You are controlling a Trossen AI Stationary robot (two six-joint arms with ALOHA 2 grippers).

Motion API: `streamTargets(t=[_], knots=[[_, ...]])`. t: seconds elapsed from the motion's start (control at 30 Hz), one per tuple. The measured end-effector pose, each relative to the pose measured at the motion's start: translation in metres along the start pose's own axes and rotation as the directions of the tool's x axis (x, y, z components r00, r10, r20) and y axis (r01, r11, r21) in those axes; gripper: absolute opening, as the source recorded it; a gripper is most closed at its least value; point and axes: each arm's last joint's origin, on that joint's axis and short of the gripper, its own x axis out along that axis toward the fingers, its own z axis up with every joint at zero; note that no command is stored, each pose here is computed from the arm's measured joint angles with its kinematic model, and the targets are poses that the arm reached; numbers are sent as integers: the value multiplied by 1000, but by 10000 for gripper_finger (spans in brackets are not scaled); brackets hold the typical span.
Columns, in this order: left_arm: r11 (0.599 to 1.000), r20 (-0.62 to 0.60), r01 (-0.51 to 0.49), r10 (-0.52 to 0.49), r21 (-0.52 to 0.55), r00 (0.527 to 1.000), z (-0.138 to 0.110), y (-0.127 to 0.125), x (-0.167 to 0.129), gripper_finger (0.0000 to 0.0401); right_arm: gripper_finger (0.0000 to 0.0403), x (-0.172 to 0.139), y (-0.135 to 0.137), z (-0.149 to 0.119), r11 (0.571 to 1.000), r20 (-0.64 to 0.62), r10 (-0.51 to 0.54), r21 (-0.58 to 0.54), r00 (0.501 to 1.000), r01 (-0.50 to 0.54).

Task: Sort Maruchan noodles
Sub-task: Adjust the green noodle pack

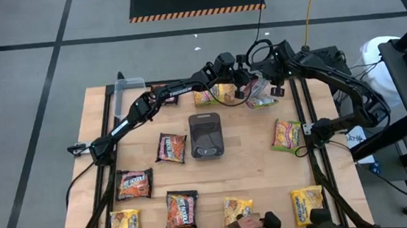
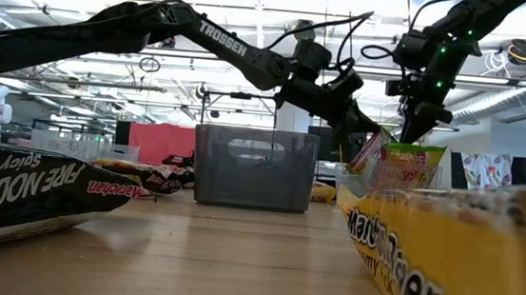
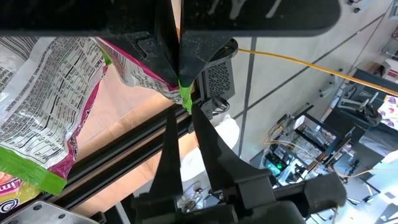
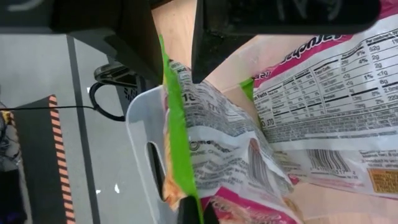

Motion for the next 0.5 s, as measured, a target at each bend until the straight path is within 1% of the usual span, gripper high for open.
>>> streamTargets(t=[0.2, 0.4, 0.5], knots=[[1000, 0, 0, 0, 0, 1000, 0, 0, 0, 1, 77, 7, -1, 1, 1000, -13, 14, 1, 1000, -14], [1000, 0, -1, 1, 0, 1000, 0, 0, 0, 1, 77, 13, -5, 3, 999, -21, -32, 10, 999, 32], [1000, 0, -1, 1, 0, 1000, 0, 0, 0, 1, 77, 16, -5, 3, 999, -31, -26, 17, 999, 27]])
